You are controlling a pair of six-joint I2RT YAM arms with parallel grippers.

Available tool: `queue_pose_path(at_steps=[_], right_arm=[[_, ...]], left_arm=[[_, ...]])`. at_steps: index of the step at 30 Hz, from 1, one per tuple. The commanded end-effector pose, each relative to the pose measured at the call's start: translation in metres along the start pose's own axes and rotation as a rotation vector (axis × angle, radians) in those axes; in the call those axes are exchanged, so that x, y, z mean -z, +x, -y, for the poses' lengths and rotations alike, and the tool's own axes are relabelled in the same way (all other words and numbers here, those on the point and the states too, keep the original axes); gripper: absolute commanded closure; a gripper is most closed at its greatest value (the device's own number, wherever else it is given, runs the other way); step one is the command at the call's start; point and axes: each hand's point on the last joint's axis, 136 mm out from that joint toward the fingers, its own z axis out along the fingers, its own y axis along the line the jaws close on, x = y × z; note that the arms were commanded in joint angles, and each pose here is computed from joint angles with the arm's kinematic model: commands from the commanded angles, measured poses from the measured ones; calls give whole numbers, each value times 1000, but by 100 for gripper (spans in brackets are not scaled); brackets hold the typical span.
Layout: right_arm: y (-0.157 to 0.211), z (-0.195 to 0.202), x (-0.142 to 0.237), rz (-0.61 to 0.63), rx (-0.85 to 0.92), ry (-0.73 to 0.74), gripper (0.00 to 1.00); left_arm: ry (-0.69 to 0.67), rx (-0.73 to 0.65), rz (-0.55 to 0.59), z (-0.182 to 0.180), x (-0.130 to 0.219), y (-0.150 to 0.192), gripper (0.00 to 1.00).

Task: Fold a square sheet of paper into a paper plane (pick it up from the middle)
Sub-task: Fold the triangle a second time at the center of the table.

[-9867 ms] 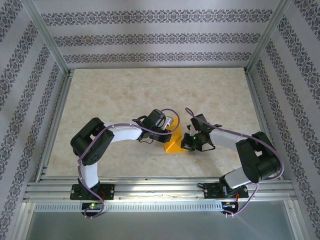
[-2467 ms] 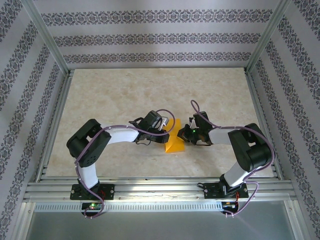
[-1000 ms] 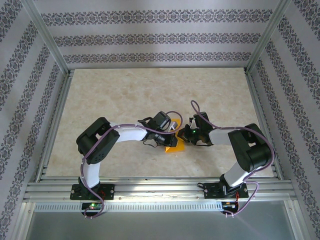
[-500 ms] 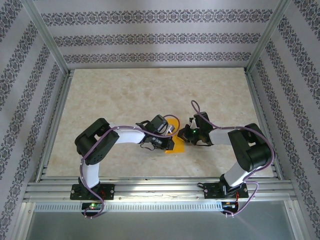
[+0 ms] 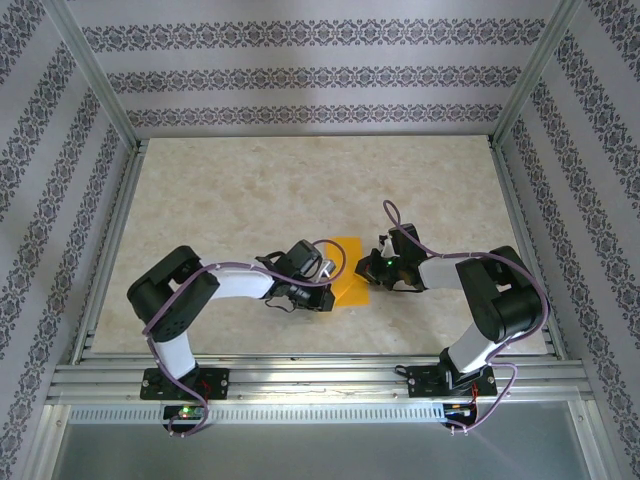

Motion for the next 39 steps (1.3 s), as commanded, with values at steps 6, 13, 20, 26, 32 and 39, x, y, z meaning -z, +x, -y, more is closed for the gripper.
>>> queue_pose_path(at_steps=[6, 13, 20, 26, 32, 39], right_arm=[[18, 56, -1, -28, -97, 182, 100], [17, 53, 0, -26, -92, 175, 100], [16, 49, 1, -22, -83, 161, 100], [15, 36, 1, -39, -56, 111, 99], [12, 1, 14, -34, 19, 19, 92], [30, -28, 13, -98, 100, -47, 95]], left_arm=[[29, -69, 99, 29, 36, -10, 96], [21, -100, 112, 41, 28, -44, 97], [-62, -87, 73, 19, -1, -57, 97], [-132, -64, 22, -10, -13, -38, 100], [-164, -35, -16, -32, -19, -16, 100], [-180, -39, -1, -37, -18, -14, 100]])
